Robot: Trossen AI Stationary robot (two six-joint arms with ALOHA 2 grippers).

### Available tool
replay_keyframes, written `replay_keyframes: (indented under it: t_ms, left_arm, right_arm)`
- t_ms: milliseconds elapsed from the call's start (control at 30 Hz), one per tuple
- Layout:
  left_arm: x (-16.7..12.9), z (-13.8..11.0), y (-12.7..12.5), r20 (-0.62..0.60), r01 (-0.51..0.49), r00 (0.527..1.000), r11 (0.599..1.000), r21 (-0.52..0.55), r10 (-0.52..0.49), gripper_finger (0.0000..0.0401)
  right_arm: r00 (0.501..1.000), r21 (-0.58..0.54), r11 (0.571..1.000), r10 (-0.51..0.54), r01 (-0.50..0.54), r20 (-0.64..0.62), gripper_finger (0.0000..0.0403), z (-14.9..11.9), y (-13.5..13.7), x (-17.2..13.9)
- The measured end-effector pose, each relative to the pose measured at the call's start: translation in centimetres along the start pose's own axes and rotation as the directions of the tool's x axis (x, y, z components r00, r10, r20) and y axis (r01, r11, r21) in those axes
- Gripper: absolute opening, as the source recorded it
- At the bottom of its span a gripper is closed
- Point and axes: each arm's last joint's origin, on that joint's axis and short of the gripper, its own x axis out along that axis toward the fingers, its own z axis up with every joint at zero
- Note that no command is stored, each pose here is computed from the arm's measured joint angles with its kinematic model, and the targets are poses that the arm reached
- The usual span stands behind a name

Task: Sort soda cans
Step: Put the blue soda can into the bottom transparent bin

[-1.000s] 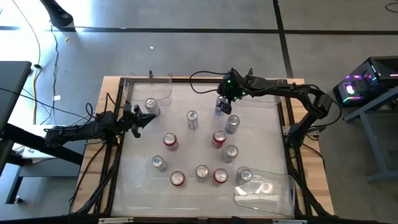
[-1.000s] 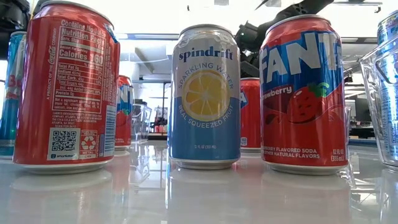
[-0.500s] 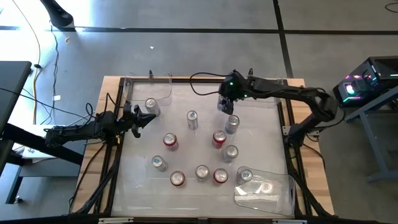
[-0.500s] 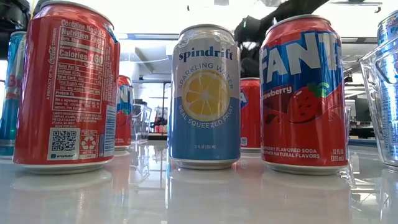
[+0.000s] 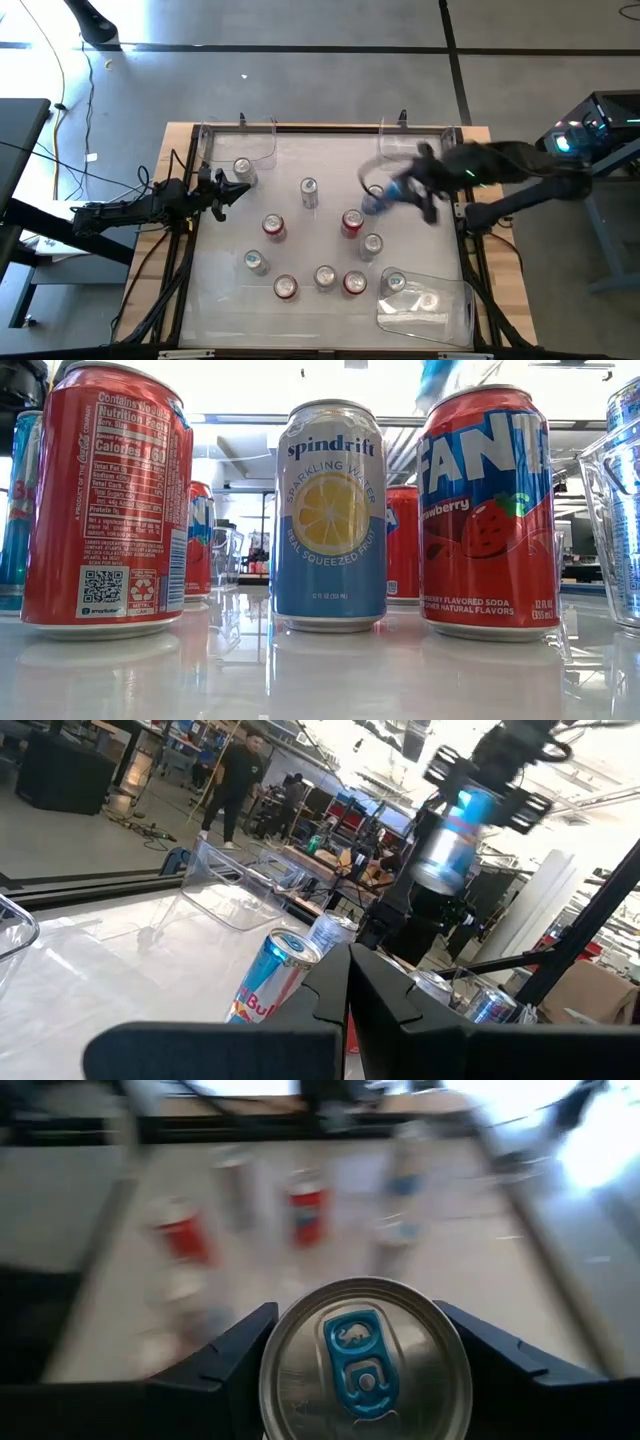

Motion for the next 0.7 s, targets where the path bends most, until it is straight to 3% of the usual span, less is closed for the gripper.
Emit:
replay_keyframes:
  t_ms: [167,267,467,700]
  left_arm:
    - [0.0,0.0,0.0,0.0,0.0,1.0,1.0,0.0,0.0,0.0001]
    - [0.0,0.0,0.0,0.0,0.0,1.0,1.0,0.0,0.0,0.0001]
    - [0.0,0.0,0.0,0.0,0.0,1.0,1.0,0.0,0.0,0.0001]
    - [0.0,0.0,0.0,0.002,0.0,1.0,1.0,-0.001,0.0,0.0001]
  right_arm:
    - [0.977,0.124,0.971,0.209,-0.203,-0.032,0.0218,-2.4,4.6,-2.2]
    - [0.964,0.176,0.955,0.256,-0.239,-0.077,0.0218,-3.7,7.4,-2.2]
    - [0.947,0.245,0.946,0.26,-0.211,-0.189,0.0218,-6.2,13.3,-0.6]
    - [0.95,0.203,0.974,0.156,-0.103,-0.269,0.0218,-8.8,18.9,3.1]
